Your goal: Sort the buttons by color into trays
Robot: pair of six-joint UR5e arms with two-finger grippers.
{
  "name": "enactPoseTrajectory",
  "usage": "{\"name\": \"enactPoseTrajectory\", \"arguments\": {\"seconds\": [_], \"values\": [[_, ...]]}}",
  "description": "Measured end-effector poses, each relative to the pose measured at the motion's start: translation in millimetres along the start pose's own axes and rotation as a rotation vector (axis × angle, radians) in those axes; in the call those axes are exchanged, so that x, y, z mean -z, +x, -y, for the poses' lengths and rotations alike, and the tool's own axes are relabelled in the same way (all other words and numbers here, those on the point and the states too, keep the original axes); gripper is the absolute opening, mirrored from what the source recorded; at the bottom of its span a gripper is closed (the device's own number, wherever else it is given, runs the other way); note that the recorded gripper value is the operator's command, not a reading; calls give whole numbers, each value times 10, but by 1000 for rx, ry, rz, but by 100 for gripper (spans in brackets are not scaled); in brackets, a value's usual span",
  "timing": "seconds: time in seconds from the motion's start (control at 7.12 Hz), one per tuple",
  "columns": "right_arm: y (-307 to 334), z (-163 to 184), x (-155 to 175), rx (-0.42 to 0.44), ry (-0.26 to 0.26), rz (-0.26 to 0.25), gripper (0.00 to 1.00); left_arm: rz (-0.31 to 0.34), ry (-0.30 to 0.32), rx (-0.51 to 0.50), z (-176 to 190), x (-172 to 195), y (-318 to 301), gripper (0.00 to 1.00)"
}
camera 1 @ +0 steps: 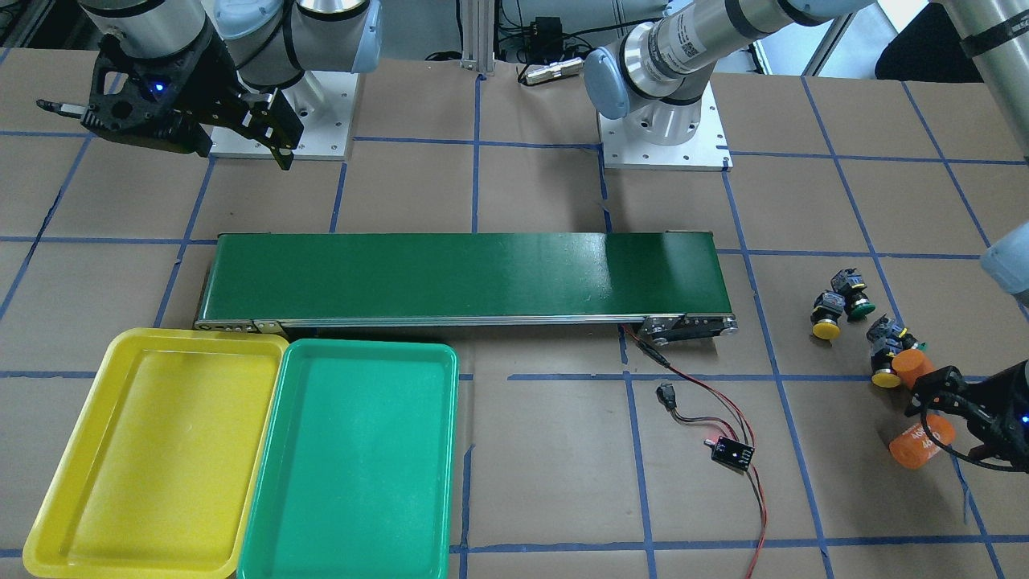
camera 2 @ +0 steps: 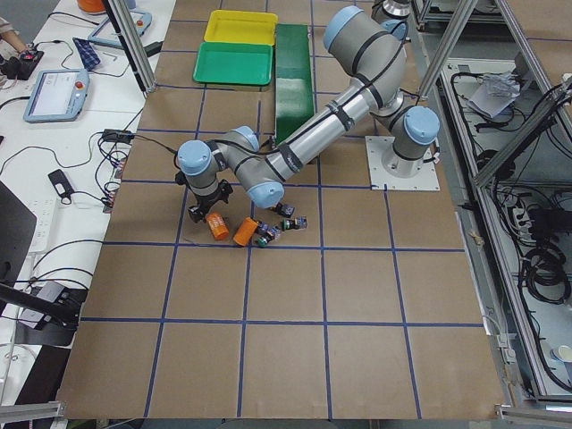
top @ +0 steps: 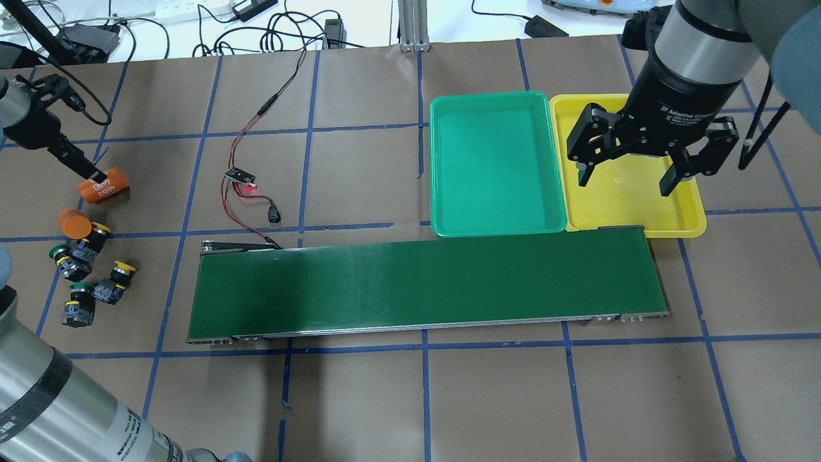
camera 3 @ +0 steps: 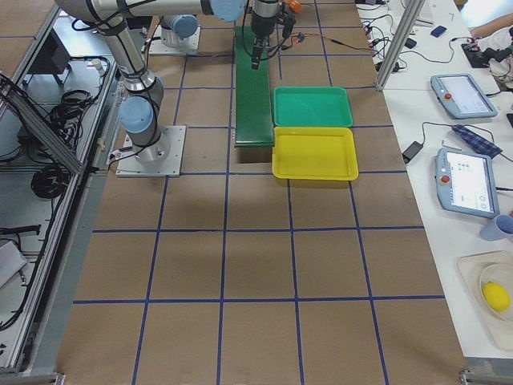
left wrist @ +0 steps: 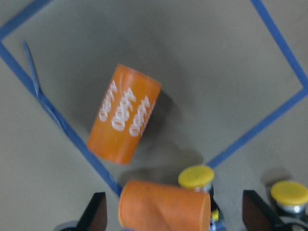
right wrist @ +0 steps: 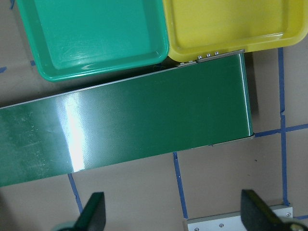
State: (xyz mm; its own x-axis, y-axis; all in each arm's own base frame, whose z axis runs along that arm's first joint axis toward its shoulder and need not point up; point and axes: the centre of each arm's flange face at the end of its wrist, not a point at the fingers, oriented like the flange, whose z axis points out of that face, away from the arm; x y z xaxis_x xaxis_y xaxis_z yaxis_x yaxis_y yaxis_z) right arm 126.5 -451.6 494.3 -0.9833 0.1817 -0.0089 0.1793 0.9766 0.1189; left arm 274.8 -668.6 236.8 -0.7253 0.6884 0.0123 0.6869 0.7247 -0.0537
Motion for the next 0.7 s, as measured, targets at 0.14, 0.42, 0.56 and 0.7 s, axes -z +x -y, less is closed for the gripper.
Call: {"name": "enactPoseTrajectory", "arguments": {"seconds": [0.14, 0.42, 0.56, 0.7], "values": [[0, 1, 1, 0, 1, 0, 100, 14, 2, -33, 23, -120, -50, 100], [0, 0, -4, 0, -1, 0, 100, 7, -3, -108, 12, -366, -80, 89], [0, 0, -4, 0, 0, 0, 100, -4, -10, -128, -7, -467, -86, 60], [0, 2, -3, 0, 1, 0, 100, -12, -14, -134, -25, -528, -87, 23]]}}
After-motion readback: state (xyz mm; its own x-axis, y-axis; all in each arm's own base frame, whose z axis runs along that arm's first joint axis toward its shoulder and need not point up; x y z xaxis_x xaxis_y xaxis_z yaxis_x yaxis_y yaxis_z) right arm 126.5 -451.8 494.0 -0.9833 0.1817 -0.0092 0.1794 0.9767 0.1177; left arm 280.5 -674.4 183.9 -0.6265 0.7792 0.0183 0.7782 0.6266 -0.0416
